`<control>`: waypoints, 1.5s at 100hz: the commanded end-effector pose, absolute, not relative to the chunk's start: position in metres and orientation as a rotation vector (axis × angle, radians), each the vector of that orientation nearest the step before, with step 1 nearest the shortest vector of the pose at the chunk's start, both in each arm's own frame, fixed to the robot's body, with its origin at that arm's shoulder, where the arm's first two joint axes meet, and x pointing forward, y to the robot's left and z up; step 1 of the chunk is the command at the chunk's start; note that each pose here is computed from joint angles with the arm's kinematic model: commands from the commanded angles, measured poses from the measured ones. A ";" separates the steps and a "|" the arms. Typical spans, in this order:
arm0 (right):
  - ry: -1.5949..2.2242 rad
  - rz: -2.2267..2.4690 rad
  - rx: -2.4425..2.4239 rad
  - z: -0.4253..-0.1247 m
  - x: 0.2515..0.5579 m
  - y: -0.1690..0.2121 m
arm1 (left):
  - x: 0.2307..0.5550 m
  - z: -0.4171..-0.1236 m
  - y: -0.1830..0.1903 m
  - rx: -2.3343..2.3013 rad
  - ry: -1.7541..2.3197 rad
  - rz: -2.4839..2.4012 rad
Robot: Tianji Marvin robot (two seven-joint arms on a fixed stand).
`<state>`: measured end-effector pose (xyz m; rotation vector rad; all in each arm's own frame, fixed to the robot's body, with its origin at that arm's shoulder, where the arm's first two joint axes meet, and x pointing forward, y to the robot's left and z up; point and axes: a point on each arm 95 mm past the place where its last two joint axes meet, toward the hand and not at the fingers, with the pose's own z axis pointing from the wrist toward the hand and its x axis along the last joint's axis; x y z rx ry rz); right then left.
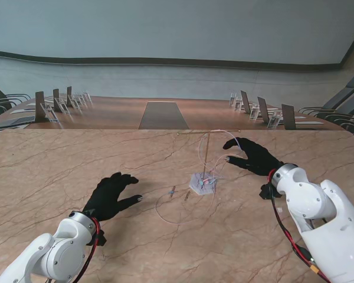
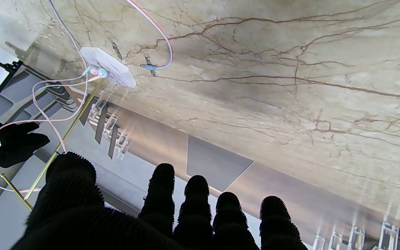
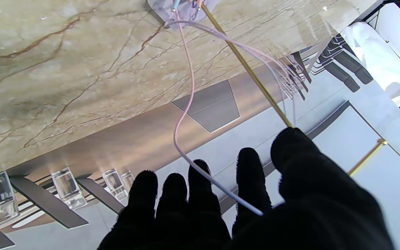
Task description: Take the wired earphone off the rack, coil the cable and place them on the table
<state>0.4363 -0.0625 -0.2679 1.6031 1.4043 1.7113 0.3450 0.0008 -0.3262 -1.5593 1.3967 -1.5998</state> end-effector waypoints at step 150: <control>1.387 1.800 1.478 -0.271 0.413 -0.036 | 0.341 -0.324 -0.006 -1.550 1.440 -1.655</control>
